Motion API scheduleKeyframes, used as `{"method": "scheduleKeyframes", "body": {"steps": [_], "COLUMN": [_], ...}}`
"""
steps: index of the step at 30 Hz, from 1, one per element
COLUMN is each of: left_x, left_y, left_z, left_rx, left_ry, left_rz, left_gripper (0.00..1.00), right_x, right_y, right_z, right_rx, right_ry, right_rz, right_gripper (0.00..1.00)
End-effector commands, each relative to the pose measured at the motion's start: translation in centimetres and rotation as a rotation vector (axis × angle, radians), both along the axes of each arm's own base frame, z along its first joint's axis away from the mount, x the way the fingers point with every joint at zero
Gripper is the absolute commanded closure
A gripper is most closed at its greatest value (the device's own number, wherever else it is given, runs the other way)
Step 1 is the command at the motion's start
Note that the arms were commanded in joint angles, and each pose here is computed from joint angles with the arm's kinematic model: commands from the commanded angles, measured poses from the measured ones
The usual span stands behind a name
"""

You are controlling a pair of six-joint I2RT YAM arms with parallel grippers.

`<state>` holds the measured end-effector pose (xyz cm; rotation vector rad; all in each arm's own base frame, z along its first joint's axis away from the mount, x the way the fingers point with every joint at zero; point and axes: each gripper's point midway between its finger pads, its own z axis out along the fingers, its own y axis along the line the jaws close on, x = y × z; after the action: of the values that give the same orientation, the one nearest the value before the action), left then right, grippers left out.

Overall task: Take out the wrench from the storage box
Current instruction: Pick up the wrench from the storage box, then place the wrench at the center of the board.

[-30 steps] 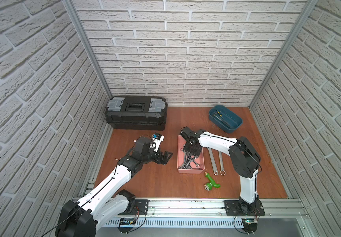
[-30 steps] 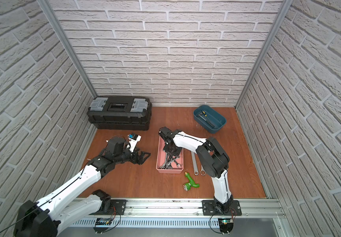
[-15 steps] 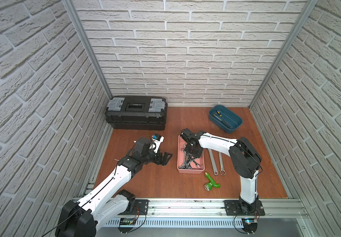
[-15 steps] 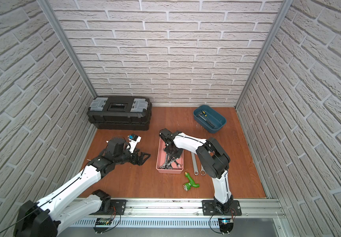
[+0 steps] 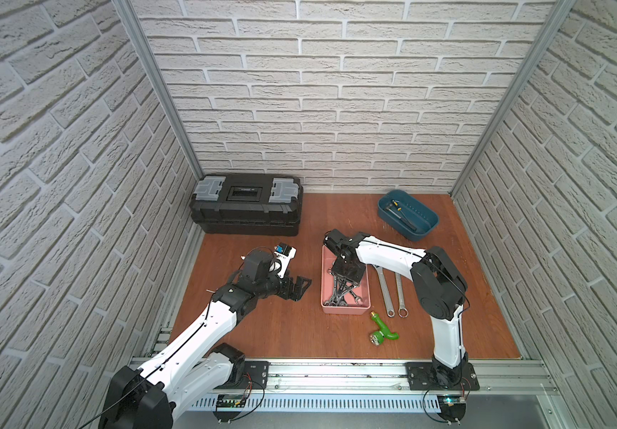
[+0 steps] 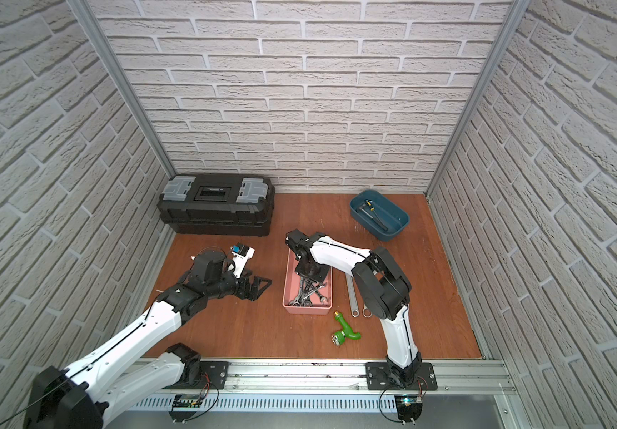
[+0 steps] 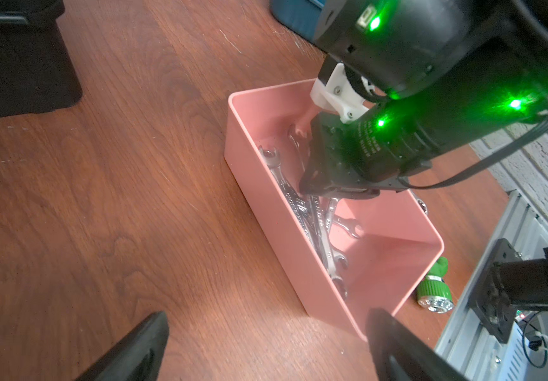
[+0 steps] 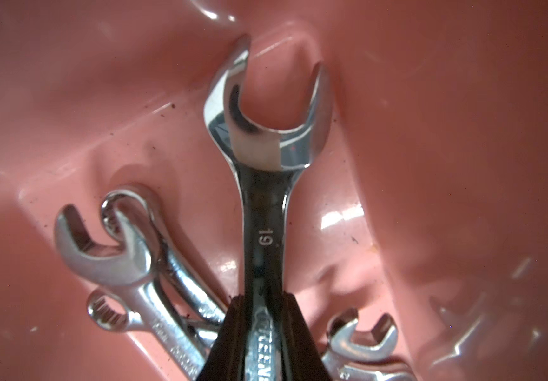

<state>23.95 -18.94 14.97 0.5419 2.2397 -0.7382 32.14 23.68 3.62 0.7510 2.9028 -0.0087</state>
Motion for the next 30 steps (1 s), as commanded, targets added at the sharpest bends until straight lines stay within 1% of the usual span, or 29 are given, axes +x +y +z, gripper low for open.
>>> {"method": "scheduleKeyframes", "body": {"steps": [1, 10, 16, 19, 25, 30], "left_x": [0.5, 0.6, 0.9, 1.0, 1.1, 1.3], "left_y": [-0.1, -0.1, -0.2, -0.3, -0.5, -0.8], "left_z": [0.3, 0.8, 1.4, 1.6, 1.8, 2.4], "left_rx": [-0.011, -0.013, -0.022, -0.028, -0.032, -0.052], "left_ry": [-0.026, -0.038, -0.047, -0.050, -0.049, -0.058], "left_rz": [-0.001, 0.002, 0.006, 0.008, 0.006, 0.004], "left_gripper": [0.02, 0.02, 0.02, 0.02, 0.02, 0.02], "right_x": [0.4, 0.6, 0.0, -0.5, -1.1, -2.3], "right_y": [0.3, -0.2, -1.6, -2.9, -7.2, -11.2], "right_z": [3.5, 9.8, 12.8, 13.3, 14.0, 13.7], "right_rx": [-0.006, 0.017, -0.005, -0.010, -0.045, -0.078], "right_ry": [-0.072, -0.203, -0.241, -0.236, -0.211, -0.160], "right_rz": [0.044, 0.087, 0.154, 0.187, 0.240, 0.289], "right_gripper": [0.98, 0.98, 0.98, 0.98, 0.98, 0.98]}}
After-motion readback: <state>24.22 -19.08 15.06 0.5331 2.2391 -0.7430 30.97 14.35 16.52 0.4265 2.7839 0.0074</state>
